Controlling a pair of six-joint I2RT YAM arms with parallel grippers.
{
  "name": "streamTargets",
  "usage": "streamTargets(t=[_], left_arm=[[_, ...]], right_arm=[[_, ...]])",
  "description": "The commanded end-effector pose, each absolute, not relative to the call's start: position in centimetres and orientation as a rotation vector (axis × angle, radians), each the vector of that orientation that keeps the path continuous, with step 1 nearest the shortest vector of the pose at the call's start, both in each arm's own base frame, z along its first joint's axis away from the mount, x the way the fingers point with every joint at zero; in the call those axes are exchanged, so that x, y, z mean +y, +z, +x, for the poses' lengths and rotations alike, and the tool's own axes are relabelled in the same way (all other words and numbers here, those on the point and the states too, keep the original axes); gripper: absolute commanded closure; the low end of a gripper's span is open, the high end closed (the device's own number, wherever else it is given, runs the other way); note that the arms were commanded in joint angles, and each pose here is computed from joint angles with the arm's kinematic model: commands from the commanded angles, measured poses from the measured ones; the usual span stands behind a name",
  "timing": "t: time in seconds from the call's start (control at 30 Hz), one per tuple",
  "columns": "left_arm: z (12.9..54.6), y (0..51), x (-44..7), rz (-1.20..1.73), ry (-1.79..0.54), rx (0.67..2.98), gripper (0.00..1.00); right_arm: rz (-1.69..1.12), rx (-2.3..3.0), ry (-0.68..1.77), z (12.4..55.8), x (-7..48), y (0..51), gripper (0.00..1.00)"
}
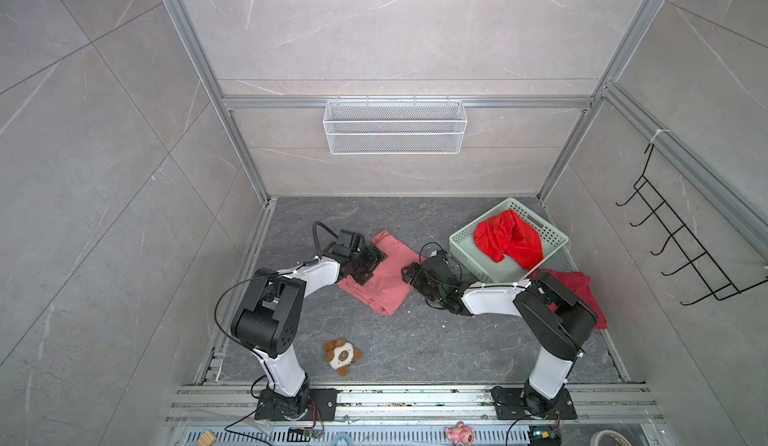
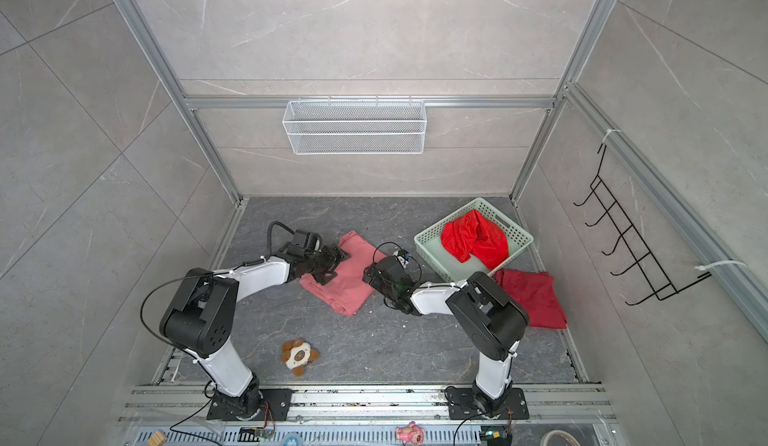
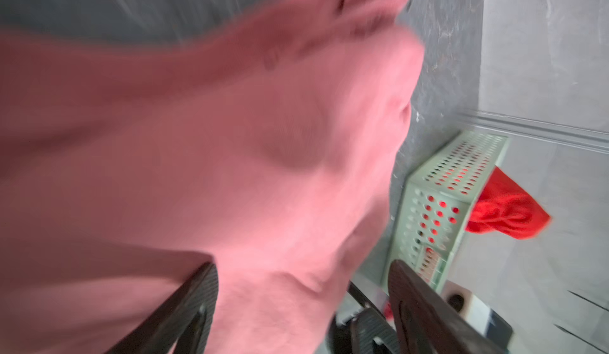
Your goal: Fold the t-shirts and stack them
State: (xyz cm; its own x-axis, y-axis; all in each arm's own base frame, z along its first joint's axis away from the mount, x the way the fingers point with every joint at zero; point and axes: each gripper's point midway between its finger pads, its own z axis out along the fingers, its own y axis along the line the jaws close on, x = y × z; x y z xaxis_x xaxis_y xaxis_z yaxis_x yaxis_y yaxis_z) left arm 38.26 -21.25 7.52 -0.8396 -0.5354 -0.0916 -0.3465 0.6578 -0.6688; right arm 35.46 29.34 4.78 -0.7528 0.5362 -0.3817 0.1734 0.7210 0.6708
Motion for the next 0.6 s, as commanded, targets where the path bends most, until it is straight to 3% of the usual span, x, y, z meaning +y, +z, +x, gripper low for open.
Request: streamTargets(t=[0.0, 0.1, 0.2, 0.57], left_arm=[[36.8, 7.4, -18.3, -0.494, -0.678, 2.715, 0.18], [36.9, 6.7, -15.9, -0.418, -0.459, 2.754, 0.17], [36.9, 5.6, -15.5, -0.381, -0.407, 2.786, 0.18], [34.6, 0.1, -17.2, -0.498, -0.574, 2.86, 0.23]], right_arm=[[0.579, 2.417, 0.77, 34.2, 28.1, 3.9, 0.12], [0.61, 2.459, 0.799, 32.8, 28.8, 3.4, 0.12], [0.643, 2.485, 0.831, 31.1, 29.8, 2.8, 0.11], [0.823, 2.459, 0.955, 28.6, 32.6, -1.1, 0.11]])
